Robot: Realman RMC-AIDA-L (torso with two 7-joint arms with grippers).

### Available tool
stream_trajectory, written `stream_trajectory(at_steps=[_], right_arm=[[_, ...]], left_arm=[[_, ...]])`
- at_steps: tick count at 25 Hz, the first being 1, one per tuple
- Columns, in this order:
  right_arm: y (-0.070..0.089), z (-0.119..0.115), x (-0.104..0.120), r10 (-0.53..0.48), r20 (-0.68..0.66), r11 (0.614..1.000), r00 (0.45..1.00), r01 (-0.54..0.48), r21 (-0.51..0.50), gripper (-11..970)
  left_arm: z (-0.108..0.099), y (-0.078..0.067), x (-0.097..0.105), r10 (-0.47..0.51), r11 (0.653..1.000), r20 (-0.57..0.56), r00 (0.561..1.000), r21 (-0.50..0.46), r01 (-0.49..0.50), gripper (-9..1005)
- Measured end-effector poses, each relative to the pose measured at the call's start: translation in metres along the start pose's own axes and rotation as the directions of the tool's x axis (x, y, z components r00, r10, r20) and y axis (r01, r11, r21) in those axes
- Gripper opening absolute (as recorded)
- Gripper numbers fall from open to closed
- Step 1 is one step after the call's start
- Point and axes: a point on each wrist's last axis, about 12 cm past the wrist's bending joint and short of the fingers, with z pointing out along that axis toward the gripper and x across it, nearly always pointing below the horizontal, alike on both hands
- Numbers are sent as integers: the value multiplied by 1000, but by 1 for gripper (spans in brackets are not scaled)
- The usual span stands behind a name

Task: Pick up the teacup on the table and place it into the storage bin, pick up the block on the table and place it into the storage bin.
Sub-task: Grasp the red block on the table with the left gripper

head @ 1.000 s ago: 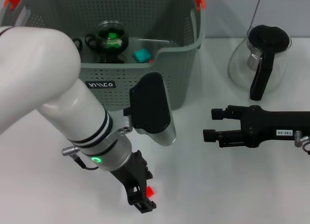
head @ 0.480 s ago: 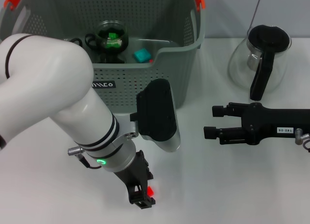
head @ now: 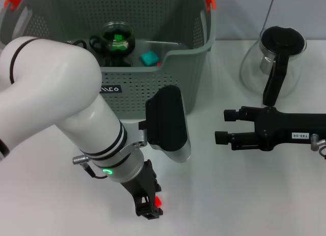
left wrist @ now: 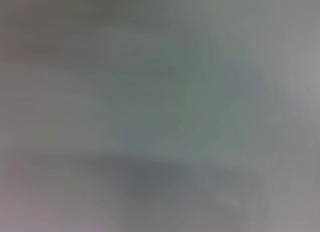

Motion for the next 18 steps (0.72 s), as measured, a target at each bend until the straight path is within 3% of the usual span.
stream_trajectory(at_steps=[5, 10, 18], right_arm=[[0, 0, 0, 0, 1, 1000, 1000, 0, 1, 917], [0, 0, -1, -1, 0, 1000, 1000, 1, 0, 917], [0, 0, -1, -1, 0, 1000, 1000, 1, 0, 916]], left_arm=[[0, 0, 0, -2, 1000, -1, 1000, 1, 2, 514], [0, -1, 0, -3, 1000, -2, 1000, 2, 3, 417], [1, -1, -1, 1, 1000, -3, 1000, 1, -1, 412]])
